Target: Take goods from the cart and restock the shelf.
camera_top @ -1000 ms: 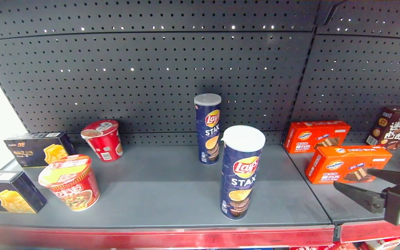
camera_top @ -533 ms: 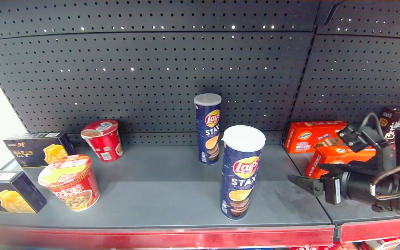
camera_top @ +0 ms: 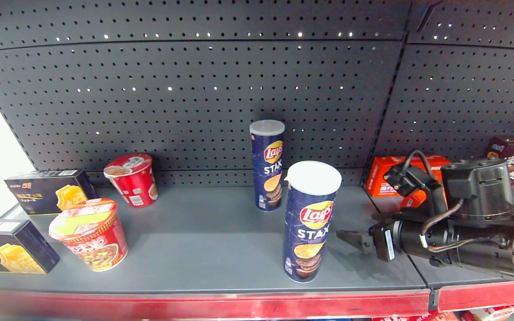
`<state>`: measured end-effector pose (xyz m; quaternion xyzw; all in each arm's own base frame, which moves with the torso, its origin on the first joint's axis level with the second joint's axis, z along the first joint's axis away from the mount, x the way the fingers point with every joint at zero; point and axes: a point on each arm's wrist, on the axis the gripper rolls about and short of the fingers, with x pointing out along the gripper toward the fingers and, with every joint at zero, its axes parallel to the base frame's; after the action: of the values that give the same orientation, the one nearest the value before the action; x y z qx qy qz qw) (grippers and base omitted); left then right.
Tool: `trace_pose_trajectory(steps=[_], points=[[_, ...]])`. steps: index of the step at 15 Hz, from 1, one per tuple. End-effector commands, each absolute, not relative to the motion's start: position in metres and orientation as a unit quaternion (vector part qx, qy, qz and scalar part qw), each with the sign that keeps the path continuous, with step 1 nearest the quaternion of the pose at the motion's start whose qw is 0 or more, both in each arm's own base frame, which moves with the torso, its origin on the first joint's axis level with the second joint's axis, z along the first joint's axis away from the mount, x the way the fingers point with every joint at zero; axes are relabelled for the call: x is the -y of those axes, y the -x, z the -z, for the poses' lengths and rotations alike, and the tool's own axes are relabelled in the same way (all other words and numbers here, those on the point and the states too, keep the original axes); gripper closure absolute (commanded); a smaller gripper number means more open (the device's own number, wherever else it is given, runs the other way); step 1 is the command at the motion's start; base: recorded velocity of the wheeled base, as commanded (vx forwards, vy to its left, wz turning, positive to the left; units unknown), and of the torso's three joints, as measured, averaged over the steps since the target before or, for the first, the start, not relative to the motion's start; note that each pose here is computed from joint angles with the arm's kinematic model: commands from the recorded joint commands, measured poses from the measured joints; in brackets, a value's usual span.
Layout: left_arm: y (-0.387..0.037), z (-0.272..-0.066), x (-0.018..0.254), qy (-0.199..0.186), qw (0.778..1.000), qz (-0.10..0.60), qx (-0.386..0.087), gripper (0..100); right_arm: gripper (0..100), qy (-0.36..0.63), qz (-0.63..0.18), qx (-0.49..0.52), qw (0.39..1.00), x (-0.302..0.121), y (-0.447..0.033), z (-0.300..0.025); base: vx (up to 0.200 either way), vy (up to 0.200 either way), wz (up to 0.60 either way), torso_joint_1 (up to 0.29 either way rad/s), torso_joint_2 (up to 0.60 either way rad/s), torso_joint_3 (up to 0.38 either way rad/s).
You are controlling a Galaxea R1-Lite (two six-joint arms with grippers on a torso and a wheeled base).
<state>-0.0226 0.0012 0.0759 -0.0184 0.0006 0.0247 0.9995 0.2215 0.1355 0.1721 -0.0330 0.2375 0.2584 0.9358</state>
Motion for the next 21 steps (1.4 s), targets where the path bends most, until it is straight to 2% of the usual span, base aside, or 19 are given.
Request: trace_pose_trajectory(steps=[1, 9, 21], points=[[0.022, -0.076, -0.001, 0.018, 1.000, -0.025, -0.002, 0, 0, 0.039, -0.266, -0.249, 0.931, -0.143, -0.224, -0.165, 0.000, 0.000, 0.00, 0.000, 0.00, 0.000], [0.022, -0.076, -0.001, 0.018, 1.000, -0.025, -0.001, 0, 0, 0.044, -0.287, -0.246, 0.925, -0.168, -0.238, -0.164, 0.000, 0.000, 0.00, 0.000, 0.00, 0.000], [0.022, -0.076, -0.001, 0.018, 1.000, -0.025, -0.001, 0, 0, 0.047, -0.301, -0.242, 0.921, -0.180, -0.239, -0.165, 0.000, 0.000, 0.00, 0.000, 0.00, 0.000]])
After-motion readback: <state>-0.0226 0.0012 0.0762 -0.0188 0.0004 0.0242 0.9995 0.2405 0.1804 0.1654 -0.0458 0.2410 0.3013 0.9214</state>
